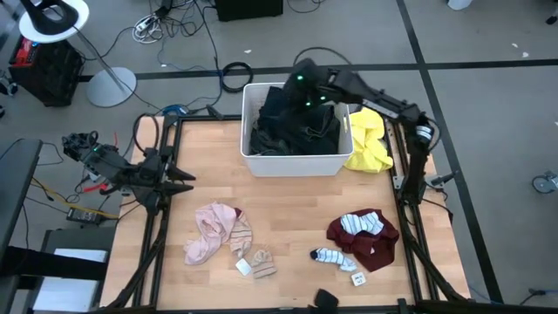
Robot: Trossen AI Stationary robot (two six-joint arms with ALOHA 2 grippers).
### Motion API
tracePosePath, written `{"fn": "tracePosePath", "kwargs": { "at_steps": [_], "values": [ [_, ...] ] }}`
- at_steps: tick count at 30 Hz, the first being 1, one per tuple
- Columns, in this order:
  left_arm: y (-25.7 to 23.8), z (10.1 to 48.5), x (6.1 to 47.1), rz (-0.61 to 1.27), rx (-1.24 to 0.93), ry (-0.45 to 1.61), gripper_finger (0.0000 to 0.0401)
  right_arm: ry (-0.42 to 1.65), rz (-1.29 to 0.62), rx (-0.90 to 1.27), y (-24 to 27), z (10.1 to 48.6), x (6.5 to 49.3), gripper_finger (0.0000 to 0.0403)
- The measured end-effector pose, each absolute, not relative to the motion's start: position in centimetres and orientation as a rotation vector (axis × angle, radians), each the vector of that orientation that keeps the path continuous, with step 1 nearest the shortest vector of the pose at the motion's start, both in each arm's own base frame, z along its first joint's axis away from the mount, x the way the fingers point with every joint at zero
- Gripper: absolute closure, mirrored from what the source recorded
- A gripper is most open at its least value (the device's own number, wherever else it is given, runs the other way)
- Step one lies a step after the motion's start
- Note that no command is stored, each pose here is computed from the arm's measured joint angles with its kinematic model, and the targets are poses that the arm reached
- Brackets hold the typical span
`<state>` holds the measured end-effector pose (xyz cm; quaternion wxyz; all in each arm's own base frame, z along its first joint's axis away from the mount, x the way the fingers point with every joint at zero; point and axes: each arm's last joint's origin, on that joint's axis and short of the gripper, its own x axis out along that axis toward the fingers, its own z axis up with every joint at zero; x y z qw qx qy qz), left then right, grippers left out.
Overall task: Sort clothes
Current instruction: Put the top white sock into the white laundry bin
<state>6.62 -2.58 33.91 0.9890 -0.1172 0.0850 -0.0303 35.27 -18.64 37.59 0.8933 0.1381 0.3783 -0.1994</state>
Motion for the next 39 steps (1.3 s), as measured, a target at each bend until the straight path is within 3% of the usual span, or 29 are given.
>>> {"fn": "tracePosePath", "kwargs": {
  "at_steps": [11,18,25,31,39],
  "values": [
    [-2.7,34.6,6.8,-0.066,-0.175,0.105,0.0269,0.571,-0.430,0.347,-10.9,46.0,29.3,0.0207],
    [-3.9,34.5,8.9,-0.043,-0.058,0.139,0.0269,0.559,-0.373,0.379,-3.9,48.0,26.7,0.0230],
    [-4.9,33.6,11.0,-0.018,-0.038,0.226,0.0269,0.691,-0.405,0.476,2.9,47.0,25.0,0.0238],
    [-5.3,33.4,12.7,-0.044,-0.068,0.242,0.0269,0.926,-0.494,0.544,8.3,44.4,23.4,0.0238],
    [-5.7,33.3,14.9,-0.069,-0.071,0.224,0.0269,1.049,-0.518,0.595,14.0,40.5,22.1,0.0238]
  ]
}}
